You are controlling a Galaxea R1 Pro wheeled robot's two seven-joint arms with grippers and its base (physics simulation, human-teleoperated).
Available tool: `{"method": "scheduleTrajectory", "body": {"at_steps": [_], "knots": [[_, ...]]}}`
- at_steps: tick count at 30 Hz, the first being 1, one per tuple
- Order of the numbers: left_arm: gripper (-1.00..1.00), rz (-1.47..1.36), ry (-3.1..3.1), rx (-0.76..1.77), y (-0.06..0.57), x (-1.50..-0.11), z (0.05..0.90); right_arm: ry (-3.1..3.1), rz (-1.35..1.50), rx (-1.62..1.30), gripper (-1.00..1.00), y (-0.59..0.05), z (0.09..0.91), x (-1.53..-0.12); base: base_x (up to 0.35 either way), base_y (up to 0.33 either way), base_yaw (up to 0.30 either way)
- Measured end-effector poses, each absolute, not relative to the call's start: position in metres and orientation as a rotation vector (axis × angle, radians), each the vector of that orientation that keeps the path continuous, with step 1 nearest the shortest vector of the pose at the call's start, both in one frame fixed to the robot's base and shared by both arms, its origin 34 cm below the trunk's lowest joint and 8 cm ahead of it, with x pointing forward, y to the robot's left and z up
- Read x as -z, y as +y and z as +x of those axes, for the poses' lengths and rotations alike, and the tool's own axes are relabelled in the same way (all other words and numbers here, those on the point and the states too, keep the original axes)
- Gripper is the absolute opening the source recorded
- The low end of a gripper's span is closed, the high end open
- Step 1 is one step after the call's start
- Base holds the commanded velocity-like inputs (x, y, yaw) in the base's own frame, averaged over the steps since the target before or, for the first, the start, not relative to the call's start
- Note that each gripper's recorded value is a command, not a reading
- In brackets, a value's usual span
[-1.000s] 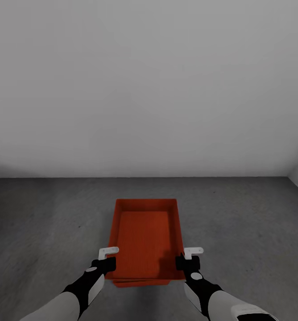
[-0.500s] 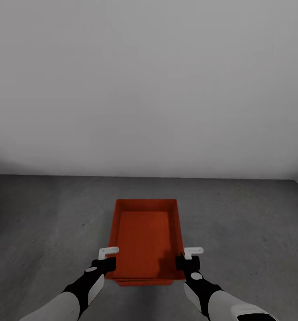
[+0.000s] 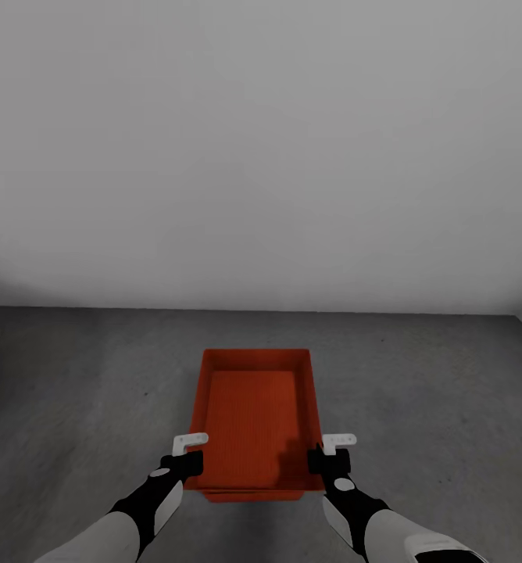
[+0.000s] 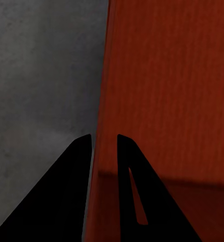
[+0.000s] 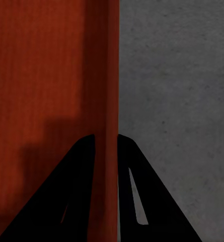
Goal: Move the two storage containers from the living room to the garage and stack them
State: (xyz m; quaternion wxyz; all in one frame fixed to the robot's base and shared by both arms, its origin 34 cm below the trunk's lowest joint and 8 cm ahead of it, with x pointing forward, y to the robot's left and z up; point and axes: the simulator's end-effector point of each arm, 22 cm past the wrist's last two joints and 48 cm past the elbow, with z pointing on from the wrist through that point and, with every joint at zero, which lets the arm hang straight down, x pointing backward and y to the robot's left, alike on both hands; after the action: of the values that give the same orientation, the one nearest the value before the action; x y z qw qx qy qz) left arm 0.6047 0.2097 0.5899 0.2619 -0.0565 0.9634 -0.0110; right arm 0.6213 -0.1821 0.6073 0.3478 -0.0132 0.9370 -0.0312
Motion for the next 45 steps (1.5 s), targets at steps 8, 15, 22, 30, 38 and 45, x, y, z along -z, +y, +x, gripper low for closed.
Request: {"method": "scheduleTrajectory", "body": {"at_steps": [8,15,22,30,38,45], "knots": [[-1.00,-0.154,2.606,0.030,0.2098,-0.5900,0.6048,2.429,-0.035,0.081,-1.00,-0.1821,0.6215,-0.6074,0.000,0.000,0.000],[-1.00,-0.155,2.608,0.030,0.2099,-0.5898,0.6045,2.430,-0.034,0.080,-1.00,-0.1820,0.6211,-0.6072,0.000,0.105,0.000],[-1.00,-0.158,2.606,0.031,0.2099,-0.5899,0.6047,2.429,-0.036,0.081,-1.00,-0.1820,0.6216,-0.6075,0.000,0.105,0.000],[-1.00,-0.159,2.606,0.031,0.2099,-0.5900,0.6048,2.428,-0.036,0.081,-1.00,-0.1819,0.6218,-0.6076,0.000,0.006,0.000],[-1.00,-0.158,2.607,0.031,0.2099,-0.5899,0.6046,2.429,-0.036,0.081,-1.00,-0.1819,0.6216,-0.6075,0.000,0.000,0.000],[-1.00,-0.159,2.607,0.031,0.2099,-0.5899,0.6046,2.429,-0.036,0.081,-1.00,-0.1820,0.6216,-0.6075,0.000,0.000,0.000]]}}
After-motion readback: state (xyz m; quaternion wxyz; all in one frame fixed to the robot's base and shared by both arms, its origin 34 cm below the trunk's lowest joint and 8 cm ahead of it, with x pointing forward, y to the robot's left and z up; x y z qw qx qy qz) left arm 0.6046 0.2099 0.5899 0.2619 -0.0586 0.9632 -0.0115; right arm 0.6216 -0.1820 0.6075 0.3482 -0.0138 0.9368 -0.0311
